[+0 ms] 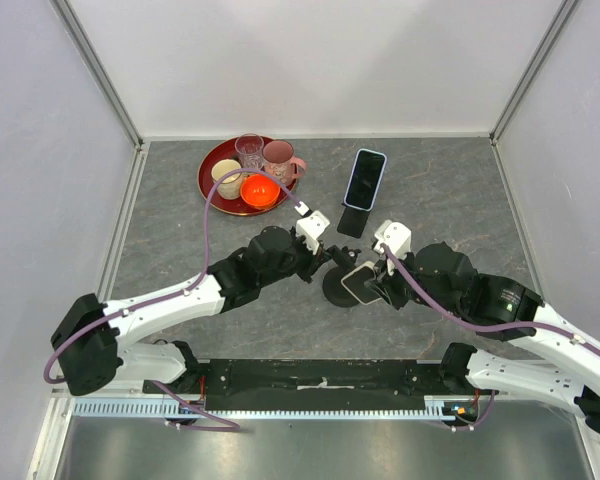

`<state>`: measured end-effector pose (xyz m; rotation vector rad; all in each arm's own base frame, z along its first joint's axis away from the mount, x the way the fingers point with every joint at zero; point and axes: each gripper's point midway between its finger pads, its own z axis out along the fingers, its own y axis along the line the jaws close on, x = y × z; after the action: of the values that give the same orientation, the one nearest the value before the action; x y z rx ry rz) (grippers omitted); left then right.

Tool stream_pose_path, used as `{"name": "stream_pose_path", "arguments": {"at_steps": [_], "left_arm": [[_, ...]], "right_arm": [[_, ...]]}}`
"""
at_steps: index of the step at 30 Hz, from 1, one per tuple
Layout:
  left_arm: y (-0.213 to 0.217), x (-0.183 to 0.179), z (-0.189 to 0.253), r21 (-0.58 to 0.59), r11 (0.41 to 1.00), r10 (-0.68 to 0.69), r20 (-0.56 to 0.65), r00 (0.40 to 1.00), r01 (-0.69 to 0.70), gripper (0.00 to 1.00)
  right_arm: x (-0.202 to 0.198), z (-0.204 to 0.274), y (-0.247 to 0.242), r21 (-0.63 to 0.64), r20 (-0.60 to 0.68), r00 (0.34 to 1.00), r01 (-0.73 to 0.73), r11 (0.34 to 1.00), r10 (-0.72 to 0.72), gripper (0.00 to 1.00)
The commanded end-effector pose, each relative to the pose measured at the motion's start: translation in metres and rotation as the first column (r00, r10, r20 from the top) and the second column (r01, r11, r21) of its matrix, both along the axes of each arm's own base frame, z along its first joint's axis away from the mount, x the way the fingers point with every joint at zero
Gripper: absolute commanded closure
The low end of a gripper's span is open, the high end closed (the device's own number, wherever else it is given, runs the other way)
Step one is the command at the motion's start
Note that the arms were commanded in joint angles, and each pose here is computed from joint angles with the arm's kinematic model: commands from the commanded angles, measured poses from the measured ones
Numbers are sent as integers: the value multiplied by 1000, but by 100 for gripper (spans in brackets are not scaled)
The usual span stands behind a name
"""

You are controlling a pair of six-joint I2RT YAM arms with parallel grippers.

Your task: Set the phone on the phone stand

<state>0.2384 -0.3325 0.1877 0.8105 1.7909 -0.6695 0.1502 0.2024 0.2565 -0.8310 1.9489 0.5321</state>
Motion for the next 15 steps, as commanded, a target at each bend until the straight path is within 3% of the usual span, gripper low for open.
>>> {"name": "stream_pose_path", "arguments": {"at_steps": [1, 10, 15], "left_arm": [[0, -20, 43, -78, 991, -103, 85, 991, 109, 98], [1, -39, 32, -43, 978, -201, 52, 978, 203, 98], [4, -40, 30, -49, 977, -202, 75, 977, 206, 98]], "right_arm": [[-11, 31, 21, 57, 93, 980, -184, 981, 178, 100], [-27, 41, 80, 104, 207, 865, -483, 869, 456, 100], [-14, 36, 103, 33, 242, 823, -536, 843, 514, 100]]}}
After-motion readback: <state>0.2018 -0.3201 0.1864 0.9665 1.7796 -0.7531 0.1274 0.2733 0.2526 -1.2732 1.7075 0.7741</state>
